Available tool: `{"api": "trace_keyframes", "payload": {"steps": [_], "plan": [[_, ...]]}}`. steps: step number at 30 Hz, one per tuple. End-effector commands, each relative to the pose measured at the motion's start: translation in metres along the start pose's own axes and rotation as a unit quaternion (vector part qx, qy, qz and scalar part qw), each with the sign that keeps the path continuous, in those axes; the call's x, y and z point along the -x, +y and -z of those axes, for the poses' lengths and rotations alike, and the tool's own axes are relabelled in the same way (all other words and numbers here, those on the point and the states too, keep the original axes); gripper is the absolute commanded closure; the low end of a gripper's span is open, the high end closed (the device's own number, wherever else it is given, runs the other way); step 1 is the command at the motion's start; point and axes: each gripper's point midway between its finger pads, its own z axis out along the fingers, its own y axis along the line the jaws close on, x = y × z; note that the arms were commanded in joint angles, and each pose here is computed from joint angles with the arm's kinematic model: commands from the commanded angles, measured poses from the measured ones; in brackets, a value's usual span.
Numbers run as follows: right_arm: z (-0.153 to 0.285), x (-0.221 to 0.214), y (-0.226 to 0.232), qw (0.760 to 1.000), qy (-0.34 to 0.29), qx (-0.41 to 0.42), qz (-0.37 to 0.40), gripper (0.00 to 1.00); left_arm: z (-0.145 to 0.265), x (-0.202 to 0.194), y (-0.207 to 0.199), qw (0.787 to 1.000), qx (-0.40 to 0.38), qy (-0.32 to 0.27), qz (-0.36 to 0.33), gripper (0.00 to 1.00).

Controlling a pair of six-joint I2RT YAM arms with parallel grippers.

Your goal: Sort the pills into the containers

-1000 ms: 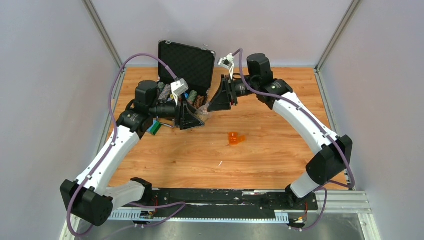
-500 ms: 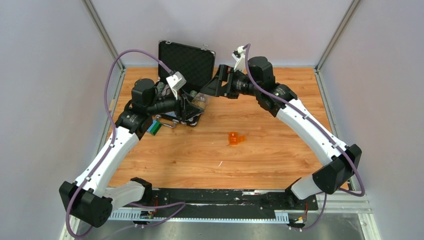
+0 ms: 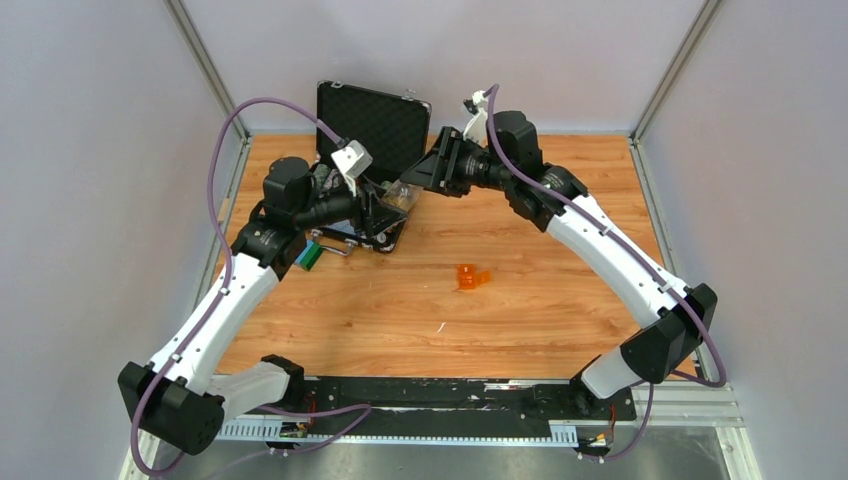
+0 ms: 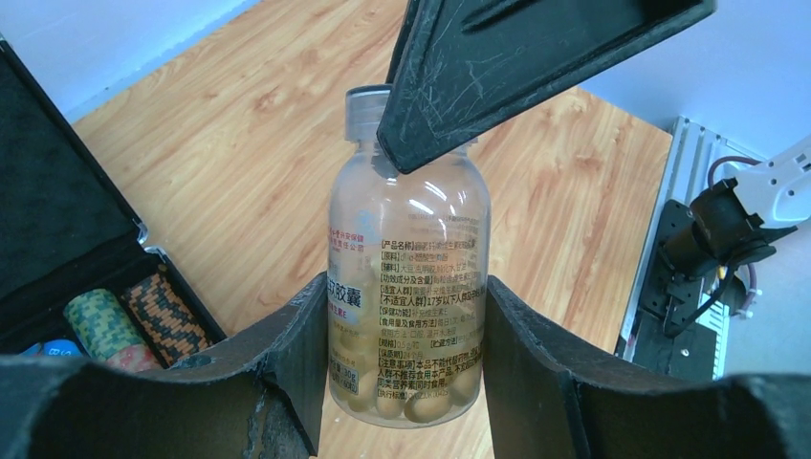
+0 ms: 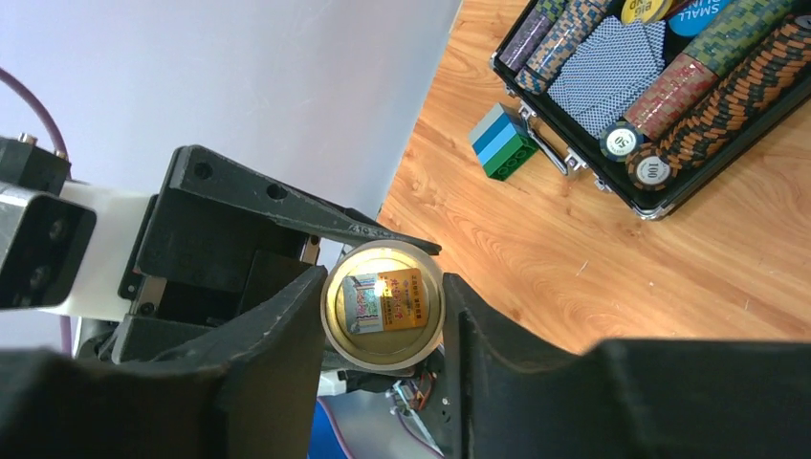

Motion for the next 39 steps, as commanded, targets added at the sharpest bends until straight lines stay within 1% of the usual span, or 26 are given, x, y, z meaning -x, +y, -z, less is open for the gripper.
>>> {"api": "trace_keyframes", "payload": {"steps": [1, 2, 6, 8, 12, 13, 14, 15, 16, 17, 18, 19, 21, 23, 26, 29, 33, 34, 39], "plan": [[0.007, 0.012, 0.012, 0.999, -0.01, 0.022, 0.035, 0.64, 0.007, 0.028, -0.01, 0.998, -0.01, -0.042, -0.034, 1.0], [0.007, 0.013, 0.012, 0.998, -0.007, 0.031, 0.049, 0.68, 0.007, 0.028, -0.011, 0.999, -0.014, -0.041, -0.033, 1.0], [0.018, 0.016, 0.006, 0.989, -0.007, 0.089, 0.115, 0.73, 0.006, 0.025, -0.017, 0.999, -0.029, -0.038, -0.025, 1.0], [0.026, 0.014, 0.001, 0.982, 0.008, 0.132, 0.137, 0.75, 0.005, 0.021, -0.019, 0.998, -0.039, -0.035, -0.019, 1.0], [0.04, 0.001, 0.005, 0.952, 0.049, 0.2, 0.228, 0.83, 0.004, 0.014, -0.031, 0.996, -0.081, -0.025, -0.01, 1.0], [0.044, -0.004, 0.007, 0.942, 0.061, 0.217, 0.25, 0.84, 0.003, 0.012, -0.033, 0.996, -0.09, -0.023, -0.008, 1.0], [0.047, -0.01, 0.007, 0.931, 0.069, 0.232, 0.272, 0.81, 0.004, 0.01, -0.039, 0.994, -0.108, -0.02, -0.008, 1.0], [0.053, -0.017, 0.009, 0.919, 0.077, 0.251, 0.294, 0.71, 0.004, 0.008, -0.041, 0.993, -0.117, -0.015, -0.005, 1.0], [0.054, -0.016, 0.007, 0.918, 0.068, 0.244, 0.306, 0.51, 0.005, 0.006, -0.047, 0.99, -0.138, -0.012, -0.009, 1.0], [0.05, -0.008, 0.003, 0.927, 0.047, 0.217, 0.303, 0.25, 0.005, 0.0, -0.048, 0.99, -0.144, 0.002, -0.001, 1.0], [0.046, 0.005, -0.002, 0.94, 0.021, 0.18, 0.288, 0.04, 0.005, 0.002, -0.046, 0.99, -0.141, 0.002, -0.015, 1.0], [0.043, 0.014, -0.007, 0.951, 0.004, 0.15, 0.27, 0.01, 0.004, -0.003, -0.043, 0.991, -0.136, 0.014, -0.008, 1.0], [0.039, 0.031, -0.015, 0.973, -0.029, 0.092, 0.21, 0.0, 0.001, -0.006, -0.033, 0.993, -0.114, 0.02, -0.024, 1.0], [0.037, 0.035, -0.017, 0.986, -0.039, 0.066, 0.148, 0.0, -0.003, -0.005, -0.022, 0.995, -0.088, 0.018, -0.035, 1.0], [0.032, 0.033, -0.015, 0.996, -0.05, 0.042, 0.062, 0.01, -0.008, -0.005, -0.006, 0.998, -0.05, 0.01, -0.043, 1.0], [0.026, 0.03, -0.02, 0.998, -0.059, 0.011, -0.03, 0.05, -0.012, -0.001, 0.002, 0.998, -0.034, -0.007, -0.051, 1.0], [0.02, 0.028, -0.021, 0.995, -0.06, -0.002, -0.08, 0.08, -0.015, 0.001, 0.009, 0.998, -0.019, -0.02, -0.053, 1.0], [0.018, 0.027, -0.019, 0.994, -0.057, 0.0, -0.089, 0.11, -0.015, 0.001, 0.009, 0.998, -0.017, -0.022, -0.051, 1.0], [0.009, 0.022, -0.012, 0.993, -0.025, 0.015, -0.116, 0.3, -0.016, 0.002, 0.013, 0.999, -0.005, -0.029, -0.041, 1.0]]}}
